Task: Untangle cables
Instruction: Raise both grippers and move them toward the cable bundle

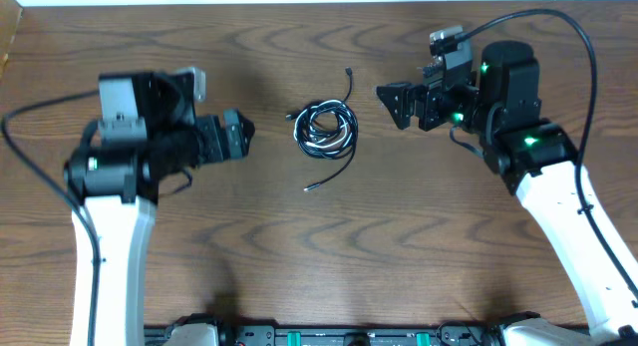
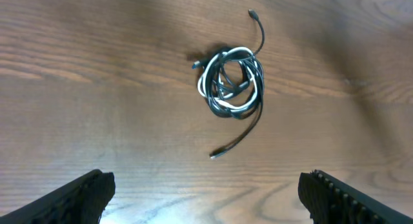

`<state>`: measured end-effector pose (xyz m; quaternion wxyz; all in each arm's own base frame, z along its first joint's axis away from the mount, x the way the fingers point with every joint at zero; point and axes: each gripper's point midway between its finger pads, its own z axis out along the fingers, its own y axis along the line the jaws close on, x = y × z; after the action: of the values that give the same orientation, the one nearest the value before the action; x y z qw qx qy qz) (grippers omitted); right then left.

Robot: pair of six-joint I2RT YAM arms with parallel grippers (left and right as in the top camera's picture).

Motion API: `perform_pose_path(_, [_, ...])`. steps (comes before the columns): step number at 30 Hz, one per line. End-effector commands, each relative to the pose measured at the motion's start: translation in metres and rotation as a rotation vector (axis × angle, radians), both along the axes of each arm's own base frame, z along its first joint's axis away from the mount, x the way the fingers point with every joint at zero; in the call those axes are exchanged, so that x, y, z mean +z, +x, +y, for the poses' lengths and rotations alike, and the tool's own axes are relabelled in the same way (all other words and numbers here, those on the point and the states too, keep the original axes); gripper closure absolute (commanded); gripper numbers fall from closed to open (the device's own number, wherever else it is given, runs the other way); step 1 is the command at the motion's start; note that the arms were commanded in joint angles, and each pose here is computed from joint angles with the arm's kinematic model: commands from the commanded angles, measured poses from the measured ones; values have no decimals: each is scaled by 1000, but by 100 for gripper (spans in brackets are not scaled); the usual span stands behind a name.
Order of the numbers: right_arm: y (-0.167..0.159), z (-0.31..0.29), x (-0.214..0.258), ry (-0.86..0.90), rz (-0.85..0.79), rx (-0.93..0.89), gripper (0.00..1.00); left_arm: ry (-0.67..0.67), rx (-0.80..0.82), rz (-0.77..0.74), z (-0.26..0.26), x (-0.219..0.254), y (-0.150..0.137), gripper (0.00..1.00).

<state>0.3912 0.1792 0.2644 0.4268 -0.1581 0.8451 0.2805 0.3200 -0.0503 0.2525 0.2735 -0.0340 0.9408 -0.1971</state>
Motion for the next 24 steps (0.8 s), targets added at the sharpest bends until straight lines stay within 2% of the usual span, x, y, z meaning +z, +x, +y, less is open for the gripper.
perform_pose_path(1, [7, -8, 11, -65, -45, -12, 1, -21, -16, 18, -3, 1, 14, 3])
perform_pose_path(6, [4, -11, 5, -84, -22, -8, 1, -21, -9, 13, -1, -6, 28, 4])
perform_pose_path(10, [0, -8, 4, -66, -5, 12, 1, -18, -5, 19, 0, -8, 29, 4])
perform_pose_path(13, [1, -10, 1, -118, -40, 42, 1, -16, -10, 12, -1, -7, 30, 4])
perform_pose_path(15, [3, -13, -3, -154, -50, 43, 6, -14, -13, 10, -1, -9, 31, 4])
perform_pose_path(22, [6, -17, -33, -179, 54, 14, 9, -3, -22, 49, 0, -25, 33, 5])
perform_pose_path(24, [7, -19, -43, -181, 95, -10, 10, -3, -35, 68, -5, -30, 34, 9])
